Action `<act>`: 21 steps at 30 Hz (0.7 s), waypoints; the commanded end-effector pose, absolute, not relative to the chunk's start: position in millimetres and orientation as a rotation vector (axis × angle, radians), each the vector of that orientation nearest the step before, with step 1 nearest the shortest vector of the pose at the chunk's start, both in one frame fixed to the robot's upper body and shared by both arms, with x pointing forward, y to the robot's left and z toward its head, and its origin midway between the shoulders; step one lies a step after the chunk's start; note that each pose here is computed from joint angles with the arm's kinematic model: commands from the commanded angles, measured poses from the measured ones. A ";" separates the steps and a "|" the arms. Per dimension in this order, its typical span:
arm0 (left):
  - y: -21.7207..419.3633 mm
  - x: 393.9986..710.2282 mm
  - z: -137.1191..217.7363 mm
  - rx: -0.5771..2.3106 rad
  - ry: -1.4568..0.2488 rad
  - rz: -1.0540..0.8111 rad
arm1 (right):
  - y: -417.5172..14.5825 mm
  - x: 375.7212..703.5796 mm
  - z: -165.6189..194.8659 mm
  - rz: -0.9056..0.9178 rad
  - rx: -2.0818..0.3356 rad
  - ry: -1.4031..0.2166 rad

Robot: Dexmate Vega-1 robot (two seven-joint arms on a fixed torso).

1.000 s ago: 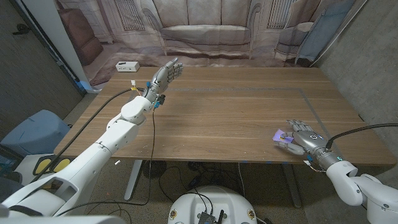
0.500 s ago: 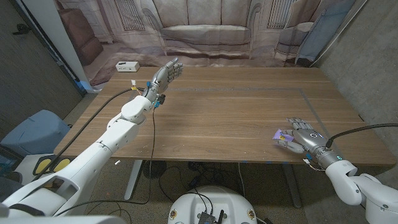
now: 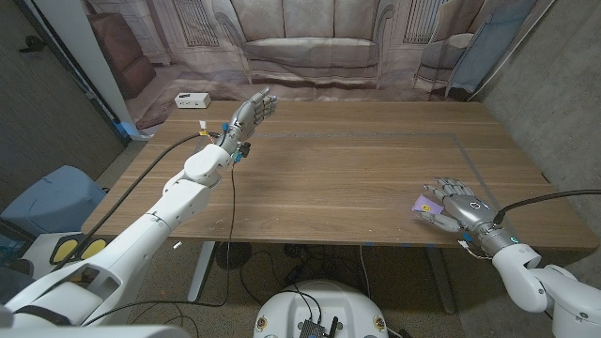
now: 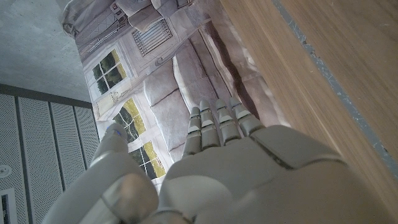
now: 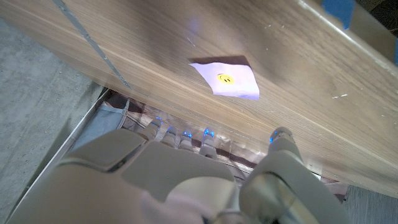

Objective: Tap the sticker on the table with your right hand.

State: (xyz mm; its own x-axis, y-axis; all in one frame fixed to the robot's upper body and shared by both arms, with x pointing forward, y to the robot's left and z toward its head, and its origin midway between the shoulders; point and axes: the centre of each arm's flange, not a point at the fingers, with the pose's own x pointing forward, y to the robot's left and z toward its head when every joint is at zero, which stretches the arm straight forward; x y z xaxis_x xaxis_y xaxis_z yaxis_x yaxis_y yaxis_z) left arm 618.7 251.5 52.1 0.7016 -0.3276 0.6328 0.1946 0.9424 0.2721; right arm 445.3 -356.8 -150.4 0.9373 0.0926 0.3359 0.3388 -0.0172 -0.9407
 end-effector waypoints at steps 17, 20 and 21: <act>259.6 612.8 50.5 0.186 -0.758 -0.287 | -346.8 436.5 -140.4 -0.293 -1.501 -0.470; 260.9 611.9 52.1 0.187 -0.765 -0.286 | -345.5 435.9 -137.8 -0.306 -1.490 -0.485; 261.3 611.6 52.7 0.188 -0.766 -0.286 | -345.1 435.9 -136.9 -0.308 -1.485 -0.489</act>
